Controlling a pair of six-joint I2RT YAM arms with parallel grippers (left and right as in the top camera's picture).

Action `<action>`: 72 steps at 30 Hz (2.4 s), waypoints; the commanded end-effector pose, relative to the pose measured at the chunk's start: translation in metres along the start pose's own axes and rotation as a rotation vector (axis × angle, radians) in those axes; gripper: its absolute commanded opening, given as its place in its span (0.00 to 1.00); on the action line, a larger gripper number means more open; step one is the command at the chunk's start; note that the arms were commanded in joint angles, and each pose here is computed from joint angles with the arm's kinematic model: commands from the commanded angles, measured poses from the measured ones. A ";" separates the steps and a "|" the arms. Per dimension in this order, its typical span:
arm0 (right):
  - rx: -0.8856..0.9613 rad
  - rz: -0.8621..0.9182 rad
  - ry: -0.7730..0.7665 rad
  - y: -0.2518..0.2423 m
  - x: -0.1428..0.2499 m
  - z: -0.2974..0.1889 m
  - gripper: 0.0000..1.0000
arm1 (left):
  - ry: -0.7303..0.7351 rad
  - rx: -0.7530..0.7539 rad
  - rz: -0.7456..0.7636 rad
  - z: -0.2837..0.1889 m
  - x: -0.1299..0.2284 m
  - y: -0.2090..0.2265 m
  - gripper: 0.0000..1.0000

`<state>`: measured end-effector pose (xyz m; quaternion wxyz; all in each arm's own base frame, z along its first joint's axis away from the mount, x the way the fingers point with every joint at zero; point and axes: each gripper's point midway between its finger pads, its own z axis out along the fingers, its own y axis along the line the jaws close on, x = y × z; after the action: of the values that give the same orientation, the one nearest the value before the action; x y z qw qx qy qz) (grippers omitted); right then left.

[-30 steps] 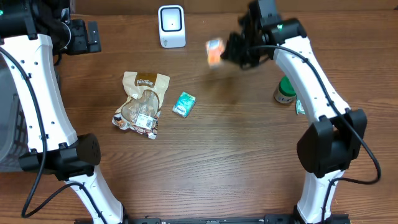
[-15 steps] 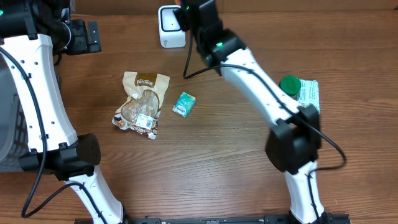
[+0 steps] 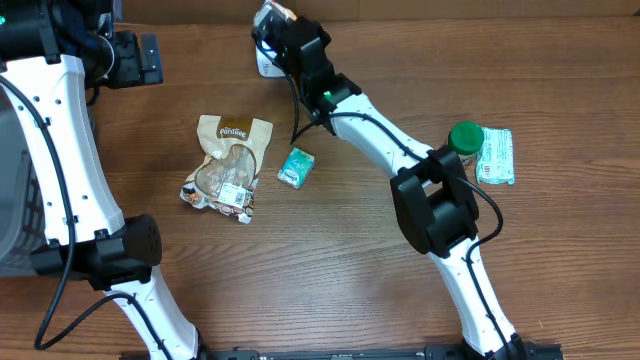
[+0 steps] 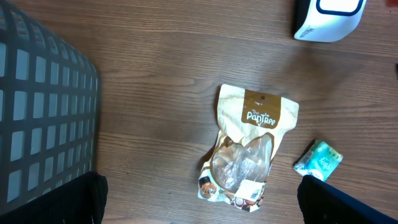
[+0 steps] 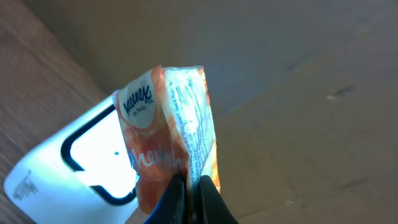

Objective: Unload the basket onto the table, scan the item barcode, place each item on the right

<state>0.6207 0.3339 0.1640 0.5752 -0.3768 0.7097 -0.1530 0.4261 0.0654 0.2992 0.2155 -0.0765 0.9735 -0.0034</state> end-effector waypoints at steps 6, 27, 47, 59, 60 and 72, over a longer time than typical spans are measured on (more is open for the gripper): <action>-0.037 -0.227 0.008 0.036 0.005 0.003 0.04 | 0.003 0.008 0.012 0.001 0.000 -0.002 0.99; -0.022 -0.279 0.036 0.022 0.021 0.011 0.04 | 0.003 0.008 0.012 0.001 0.000 -0.002 1.00; -0.039 0.762 0.331 -0.090 -0.012 -0.146 0.04 | 0.003 0.008 0.012 0.001 0.000 -0.002 1.00; 0.027 0.808 1.148 -0.087 0.188 -0.246 0.04 | 0.003 0.008 0.012 0.001 0.000 -0.002 1.00; 0.025 0.811 1.178 -0.084 0.198 -0.249 0.04 | 0.003 0.008 0.012 0.001 0.000 -0.002 0.99; 0.076 0.837 1.356 -0.077 0.284 -0.265 0.05 | 0.003 0.008 0.012 0.001 0.000 -0.002 1.00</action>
<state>0.3839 0.0321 0.0893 0.0329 0.1016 0.9847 -0.1376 0.4261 0.0653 0.2992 0.2155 -0.0762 0.9735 -0.0035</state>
